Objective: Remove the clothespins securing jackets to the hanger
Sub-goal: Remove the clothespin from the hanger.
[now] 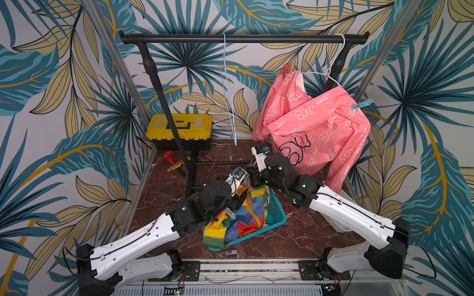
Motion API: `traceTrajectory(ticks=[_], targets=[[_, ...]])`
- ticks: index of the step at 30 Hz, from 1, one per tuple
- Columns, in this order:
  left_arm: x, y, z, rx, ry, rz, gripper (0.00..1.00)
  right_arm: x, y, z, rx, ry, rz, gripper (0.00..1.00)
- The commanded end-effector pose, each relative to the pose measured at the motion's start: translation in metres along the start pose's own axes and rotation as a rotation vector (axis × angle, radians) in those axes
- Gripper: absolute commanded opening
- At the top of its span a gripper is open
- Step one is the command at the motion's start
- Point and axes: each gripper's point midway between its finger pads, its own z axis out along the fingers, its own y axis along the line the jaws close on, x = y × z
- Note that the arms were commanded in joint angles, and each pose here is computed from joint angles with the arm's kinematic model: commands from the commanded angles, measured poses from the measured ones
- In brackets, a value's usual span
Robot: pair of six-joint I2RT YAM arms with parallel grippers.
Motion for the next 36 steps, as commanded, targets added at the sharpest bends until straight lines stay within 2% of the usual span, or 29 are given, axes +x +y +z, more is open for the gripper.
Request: traceTrajectory(ticks=[1, 5, 7, 13, 17, 21, 24, 26, 31, 32, 34, 36], targets=[[0.003, -0.002, 0.005, 0.016, 0.055, 0.033, 0.77, 0.025, 0.007, -0.002, -0.045, 0.08, 0.019, 0.0], [0.006, -0.015, 0.016, 0.084, 0.088, 0.041, 0.76, 0.027, 0.007, -0.004, -0.042, 0.078, 0.016, 0.0], [0.011, -0.012, 0.023, 0.062, 0.118, 0.044, 0.74, 0.027, 0.008, -0.005, -0.048, 0.078, 0.014, 0.0], [0.025, -0.001, 0.039, 0.029, 0.172, 0.02, 0.61, 0.027, 0.009, -0.009, -0.059, 0.071, 0.016, 0.0], [0.033, -0.006, 0.041, 0.052, 0.196, 0.024, 0.63, 0.028, 0.005, -0.011, -0.041, 0.065, 0.014, 0.0], [0.047, -0.002, 0.045, 0.022, 0.228, 0.022, 0.61, 0.023, 0.004, -0.015, -0.042, 0.038, 0.014, 0.0], [0.056, -0.004, 0.047, 0.027, 0.25, 0.013, 0.47, 0.023, 0.008, -0.014, -0.061, 0.042, 0.015, 0.0], [0.055, -0.004, 0.049, 0.028, 0.253, 0.01, 0.33, 0.023, 0.012, -0.012, -0.079, 0.05, 0.021, 0.0], [0.05, -0.006, 0.048, 0.037, 0.242, 0.001, 0.11, 0.024, 0.015, -0.012, -0.097, 0.052, 0.026, 0.0], [0.05, -0.006, 0.048, 0.036, 0.242, 0.001, 0.03, 0.024, 0.015, -0.014, -0.099, 0.049, 0.027, 0.02], [0.051, -0.006, 0.047, 0.041, 0.243, 0.003, 0.0, 0.024, 0.013, -0.017, -0.09, 0.045, 0.028, 0.12], [0.054, -0.008, 0.045, 0.058, 0.245, 0.005, 0.0, 0.023, 0.008, -0.02, -0.071, 0.029, 0.032, 0.33]])
